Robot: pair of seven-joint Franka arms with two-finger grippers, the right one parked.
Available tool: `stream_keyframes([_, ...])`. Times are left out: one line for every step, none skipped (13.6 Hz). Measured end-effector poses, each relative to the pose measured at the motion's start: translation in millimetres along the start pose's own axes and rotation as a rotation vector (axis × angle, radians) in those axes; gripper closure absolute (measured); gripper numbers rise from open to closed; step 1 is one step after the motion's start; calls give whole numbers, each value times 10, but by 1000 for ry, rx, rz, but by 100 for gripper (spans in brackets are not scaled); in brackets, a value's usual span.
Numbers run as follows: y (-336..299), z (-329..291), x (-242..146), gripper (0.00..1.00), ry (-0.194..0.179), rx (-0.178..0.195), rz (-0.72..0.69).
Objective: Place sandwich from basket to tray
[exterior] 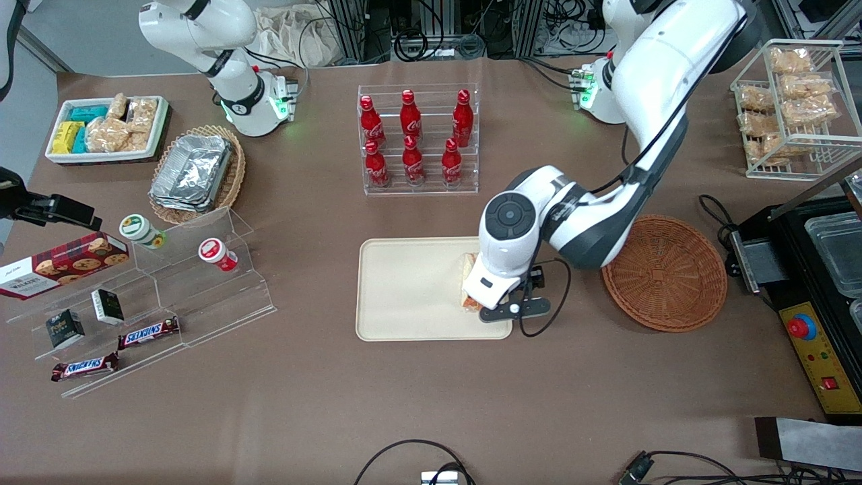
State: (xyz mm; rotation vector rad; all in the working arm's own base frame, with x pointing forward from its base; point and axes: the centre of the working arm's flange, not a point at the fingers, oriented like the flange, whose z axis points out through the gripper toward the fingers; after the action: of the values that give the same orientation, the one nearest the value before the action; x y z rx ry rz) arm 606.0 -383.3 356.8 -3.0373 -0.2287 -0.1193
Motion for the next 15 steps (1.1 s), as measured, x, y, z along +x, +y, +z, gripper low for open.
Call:
stream_keyframes([-118,-155,80,0,13,9,-32])
stream_keyframes([-257,-291,180,0,23,17,-63])
stream_keyframes([-405,-415,298,0,34,19,-94])
stream_keyframes([-534,-524,413,0,45,16,-122])
stream_keyframes([-630,-611,504,0,52,13,-144])
stream_keyframes([-682,-667,554,0,55,12,-156])
stream_keyframes([-700,-688,570,0,56,13,-161])
stream_keyframes([-706,-693,575,0,56,12,-164])
stream_keyframes([-718,-695,585,0,57,12,-169])
stream_keyframes([-762,-703,618,0,56,10,-180])
stream_keyframes([-839,-718,670,0,50,6,-196])
stream_keyframes([-917,-740,716,0,44,2,-210])
stream_keyframes([-980,-777,750,0,44,-3,-216])
stream_keyframes([-1019,-828,763,0,47,-6,-214])
stream_keyframes([-1063,-884,774,0,51,-7,-217])
